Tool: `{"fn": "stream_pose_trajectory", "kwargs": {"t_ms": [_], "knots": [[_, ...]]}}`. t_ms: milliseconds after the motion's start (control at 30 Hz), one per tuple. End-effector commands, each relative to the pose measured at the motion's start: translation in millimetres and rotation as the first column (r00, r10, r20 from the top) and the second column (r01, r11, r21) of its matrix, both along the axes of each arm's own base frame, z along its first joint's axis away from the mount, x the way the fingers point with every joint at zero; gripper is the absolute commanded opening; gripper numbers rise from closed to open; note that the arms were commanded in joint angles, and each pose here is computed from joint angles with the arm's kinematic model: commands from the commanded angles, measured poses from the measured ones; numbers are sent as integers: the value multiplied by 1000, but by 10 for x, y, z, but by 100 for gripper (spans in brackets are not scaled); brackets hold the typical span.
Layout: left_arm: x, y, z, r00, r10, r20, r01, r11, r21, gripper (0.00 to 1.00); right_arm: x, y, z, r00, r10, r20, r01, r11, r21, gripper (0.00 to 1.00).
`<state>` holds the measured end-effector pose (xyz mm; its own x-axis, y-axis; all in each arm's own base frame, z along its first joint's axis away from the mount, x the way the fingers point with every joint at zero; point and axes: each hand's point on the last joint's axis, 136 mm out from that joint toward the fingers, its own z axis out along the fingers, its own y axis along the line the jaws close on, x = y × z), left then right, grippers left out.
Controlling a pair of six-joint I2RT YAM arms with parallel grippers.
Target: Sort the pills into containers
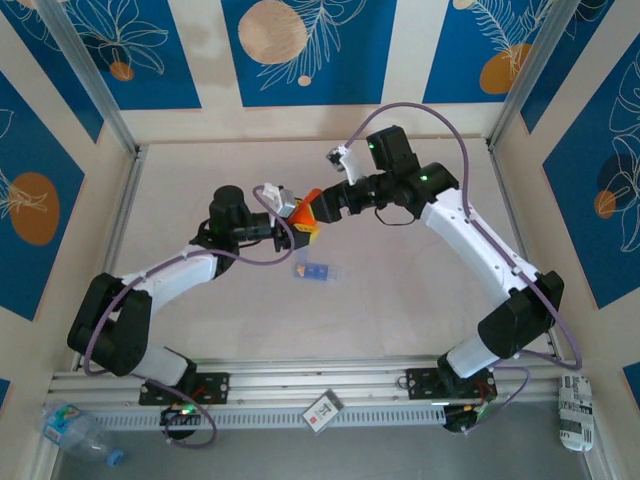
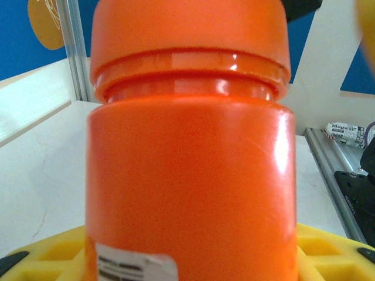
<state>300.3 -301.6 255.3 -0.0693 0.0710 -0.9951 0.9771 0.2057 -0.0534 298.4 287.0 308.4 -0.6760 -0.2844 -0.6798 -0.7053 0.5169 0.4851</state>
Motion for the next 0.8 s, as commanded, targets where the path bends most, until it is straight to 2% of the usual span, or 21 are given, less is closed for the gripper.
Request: {"fn": "stream_pose_trajectory", "kwargs": {"t_ms": [0, 167, 767], "knots": [[-12, -2, 164, 999, -34, 25, 34, 999, -24, 0, -75, -49, 238, 999, 10, 34, -12, 998, 62, 88], [-17, -7, 154, 999, -38, 20, 38, 999, -23, 0, -54, -90, 267, 999, 2, 35, -4, 998, 67, 87], [-18, -15, 197, 999, -49, 17, 49, 999, -23, 0, -33, 17, 126, 999, 41, -11, -40, 997, 63, 67]]}}
